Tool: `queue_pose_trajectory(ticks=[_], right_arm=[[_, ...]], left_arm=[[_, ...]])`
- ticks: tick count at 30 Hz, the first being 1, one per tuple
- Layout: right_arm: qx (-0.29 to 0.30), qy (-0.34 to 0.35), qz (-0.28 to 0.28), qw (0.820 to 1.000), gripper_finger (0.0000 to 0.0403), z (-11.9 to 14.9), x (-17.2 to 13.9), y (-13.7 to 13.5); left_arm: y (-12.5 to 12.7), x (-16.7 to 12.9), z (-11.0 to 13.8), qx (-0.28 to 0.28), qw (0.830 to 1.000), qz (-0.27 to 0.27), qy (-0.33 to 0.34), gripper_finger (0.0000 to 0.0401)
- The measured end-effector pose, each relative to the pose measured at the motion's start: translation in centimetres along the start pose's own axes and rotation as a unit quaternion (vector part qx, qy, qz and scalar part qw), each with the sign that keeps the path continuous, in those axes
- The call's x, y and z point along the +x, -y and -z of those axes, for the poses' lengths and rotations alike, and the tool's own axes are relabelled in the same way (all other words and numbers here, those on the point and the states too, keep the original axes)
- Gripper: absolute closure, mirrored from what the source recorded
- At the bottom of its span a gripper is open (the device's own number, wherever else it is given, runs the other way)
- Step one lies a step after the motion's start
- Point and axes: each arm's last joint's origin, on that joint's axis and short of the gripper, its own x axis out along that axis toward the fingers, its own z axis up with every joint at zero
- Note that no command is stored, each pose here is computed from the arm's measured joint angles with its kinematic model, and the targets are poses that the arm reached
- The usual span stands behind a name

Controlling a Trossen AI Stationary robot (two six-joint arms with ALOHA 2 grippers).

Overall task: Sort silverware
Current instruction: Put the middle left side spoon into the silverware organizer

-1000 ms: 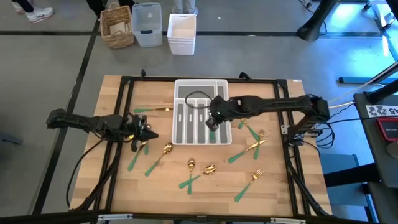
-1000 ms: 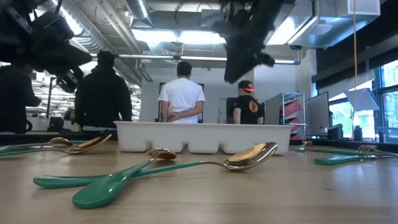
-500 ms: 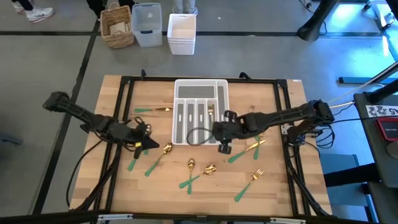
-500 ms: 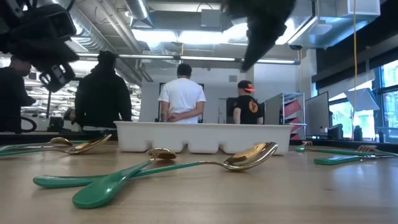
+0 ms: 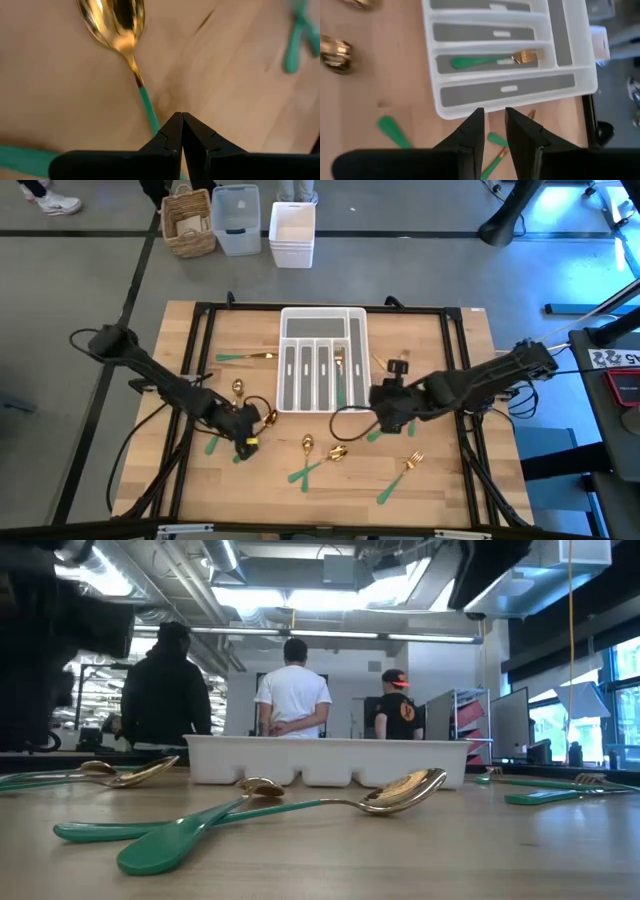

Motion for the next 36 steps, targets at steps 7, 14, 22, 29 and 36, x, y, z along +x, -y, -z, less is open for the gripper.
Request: queue_pose_trajectory(ticks=[7, 14, 22, 29, 36], right_arm=[[-0.009, 0.044, -0.027, 0.999, 0.0322, 1.0, -2.9, -0.3], [-0.021, 0.055, -0.043, 0.997, 0.0322, 1.5, -3.7, -1.4], [-0.024, 0.055, -0.054, 0.997, 0.0322, 1.7, -4.0, -1.8], [-0.016, 0.050, -0.062, 0.997, 0.0322, 1.7, -3.9, -1.8], [-0.017, 0.050, -0.062, 0.997, 0.0322, 1.7, -3.9, -1.8]], left_arm=[[0.0, 1.1, -0.7, -0.049, 0.998, 0.016, -0.027, 0.0400], [-0.4, 0.3, -1.9, -0.071, 0.997, 0.024, 0.000, 0.0400], [-0.6, 0.3, -2.2, -0.030, 0.999, 0.020, 0.000, 0.0400], [-1.1, 0.3, -2.1, -0.022, 1.000, -0.008, 0.000, 0.0356], [-1.4, 0.7, -2.0, -0.008, 0.999, -0.035, 0.008, 0.0273]])
